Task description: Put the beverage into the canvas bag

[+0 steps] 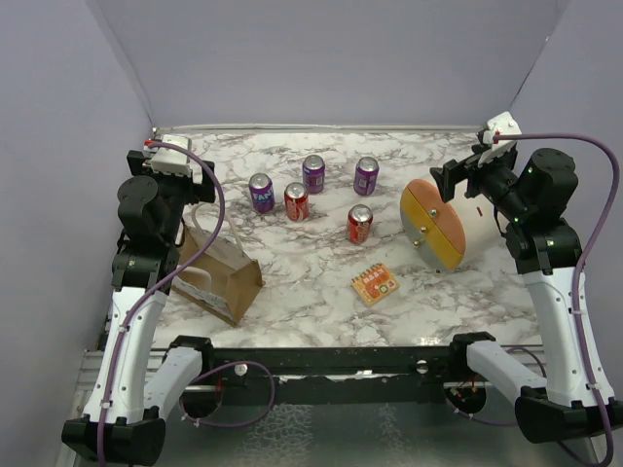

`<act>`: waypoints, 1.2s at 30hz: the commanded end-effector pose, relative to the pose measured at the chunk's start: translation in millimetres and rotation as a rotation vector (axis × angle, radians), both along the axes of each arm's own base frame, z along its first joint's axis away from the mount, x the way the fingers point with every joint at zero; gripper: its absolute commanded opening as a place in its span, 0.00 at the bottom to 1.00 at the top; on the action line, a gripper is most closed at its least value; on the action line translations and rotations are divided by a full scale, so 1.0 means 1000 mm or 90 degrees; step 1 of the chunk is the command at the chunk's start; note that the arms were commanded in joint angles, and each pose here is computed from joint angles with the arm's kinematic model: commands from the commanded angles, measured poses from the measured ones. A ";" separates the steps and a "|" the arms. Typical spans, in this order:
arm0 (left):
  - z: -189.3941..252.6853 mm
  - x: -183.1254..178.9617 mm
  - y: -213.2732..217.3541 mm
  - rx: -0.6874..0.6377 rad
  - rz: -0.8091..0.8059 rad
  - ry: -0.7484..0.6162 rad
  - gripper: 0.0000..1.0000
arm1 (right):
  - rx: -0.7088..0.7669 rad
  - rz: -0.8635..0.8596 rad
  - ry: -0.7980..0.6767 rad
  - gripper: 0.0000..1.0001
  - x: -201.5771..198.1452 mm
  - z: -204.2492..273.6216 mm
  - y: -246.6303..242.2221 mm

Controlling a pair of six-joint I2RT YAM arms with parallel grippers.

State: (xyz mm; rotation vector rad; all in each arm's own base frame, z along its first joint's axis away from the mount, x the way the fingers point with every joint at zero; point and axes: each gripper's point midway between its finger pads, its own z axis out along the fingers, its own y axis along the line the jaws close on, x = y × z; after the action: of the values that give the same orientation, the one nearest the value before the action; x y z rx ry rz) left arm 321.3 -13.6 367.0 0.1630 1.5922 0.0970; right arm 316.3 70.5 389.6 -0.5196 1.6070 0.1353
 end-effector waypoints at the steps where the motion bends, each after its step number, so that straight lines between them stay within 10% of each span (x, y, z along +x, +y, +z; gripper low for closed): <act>1: 0.007 -0.001 -0.002 -0.009 -0.009 -0.022 0.99 | 0.008 0.022 0.010 1.00 -0.003 -0.003 0.007; 20: -0.001 -0.019 -0.025 0.041 -0.116 0.013 0.99 | -0.030 0.089 0.024 1.00 -0.013 -0.010 0.020; 36: -0.095 -0.084 -0.060 0.156 -0.352 0.257 0.99 | -0.044 0.245 0.052 1.00 -0.035 -0.026 0.052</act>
State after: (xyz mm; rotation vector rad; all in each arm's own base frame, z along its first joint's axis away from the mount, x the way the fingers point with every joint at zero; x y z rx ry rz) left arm 271.1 -58.8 305.6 0.6446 1.7714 -0.0704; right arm 290.7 111.5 358.0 -0.8232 1.6276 0.3490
